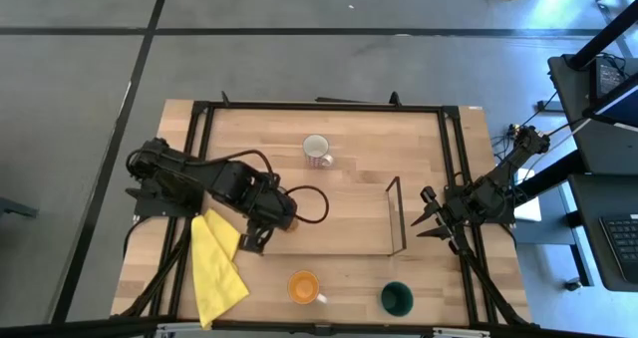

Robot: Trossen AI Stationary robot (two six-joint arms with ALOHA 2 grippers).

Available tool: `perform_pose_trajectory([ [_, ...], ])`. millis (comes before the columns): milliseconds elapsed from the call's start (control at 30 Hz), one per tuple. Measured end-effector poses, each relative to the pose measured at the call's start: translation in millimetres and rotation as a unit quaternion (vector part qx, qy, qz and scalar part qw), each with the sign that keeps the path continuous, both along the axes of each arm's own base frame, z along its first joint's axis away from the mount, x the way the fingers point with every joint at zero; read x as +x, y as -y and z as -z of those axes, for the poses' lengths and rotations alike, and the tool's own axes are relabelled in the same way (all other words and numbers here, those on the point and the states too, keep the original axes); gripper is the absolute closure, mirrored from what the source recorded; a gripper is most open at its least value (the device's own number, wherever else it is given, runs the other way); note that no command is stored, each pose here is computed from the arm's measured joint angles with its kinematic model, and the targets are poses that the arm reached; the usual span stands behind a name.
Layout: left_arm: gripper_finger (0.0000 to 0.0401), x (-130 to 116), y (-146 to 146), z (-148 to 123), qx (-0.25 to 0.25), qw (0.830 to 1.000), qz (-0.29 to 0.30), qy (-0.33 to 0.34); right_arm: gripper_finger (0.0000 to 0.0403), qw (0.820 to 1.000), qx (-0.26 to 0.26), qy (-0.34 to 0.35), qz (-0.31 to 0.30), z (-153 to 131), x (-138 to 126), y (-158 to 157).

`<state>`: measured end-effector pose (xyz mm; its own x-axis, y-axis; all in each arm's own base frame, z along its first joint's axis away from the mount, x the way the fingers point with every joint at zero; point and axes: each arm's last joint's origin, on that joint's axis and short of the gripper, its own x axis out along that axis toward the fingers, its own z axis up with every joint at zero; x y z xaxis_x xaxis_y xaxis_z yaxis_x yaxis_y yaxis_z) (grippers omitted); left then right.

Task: Stack small to large cups/mugs on shelf
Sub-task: Put the brown cup on the shelf

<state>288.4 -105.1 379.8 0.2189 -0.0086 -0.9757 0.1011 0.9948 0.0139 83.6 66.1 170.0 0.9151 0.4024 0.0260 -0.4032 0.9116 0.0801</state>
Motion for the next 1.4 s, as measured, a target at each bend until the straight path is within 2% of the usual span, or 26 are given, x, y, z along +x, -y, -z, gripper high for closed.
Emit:
perform_pose_trajectory([
  [167,0.04,2,-4,5,-0.01,0.999,-0.048,-0.01,0.0264,1.0,0.0,0.0,0.0,0,0,0],
  [300,0.04,3,-10,29,-0.014,0.994,-0.084,-0.062,0.0264,1.0,0.0,0.0,0.0,0,0,0],
  [433,0.04,2,-8,46,-0.006,0.992,-0.087,-0.096,0.0264,1.0,0.0,0.0,0.0,0,0,0],
  [767,0.0397,4,-11,31,-0.02,0.992,-0.101,-0.068,0.0264,1.0,0.0,0.0,0.0,0,0,0],
  [1400,0.0391,4,-11,31,-0.009,0.993,-0.1,-0.062,0.0264,1.0,0.0,0.0,0.0,0,0,0],
])
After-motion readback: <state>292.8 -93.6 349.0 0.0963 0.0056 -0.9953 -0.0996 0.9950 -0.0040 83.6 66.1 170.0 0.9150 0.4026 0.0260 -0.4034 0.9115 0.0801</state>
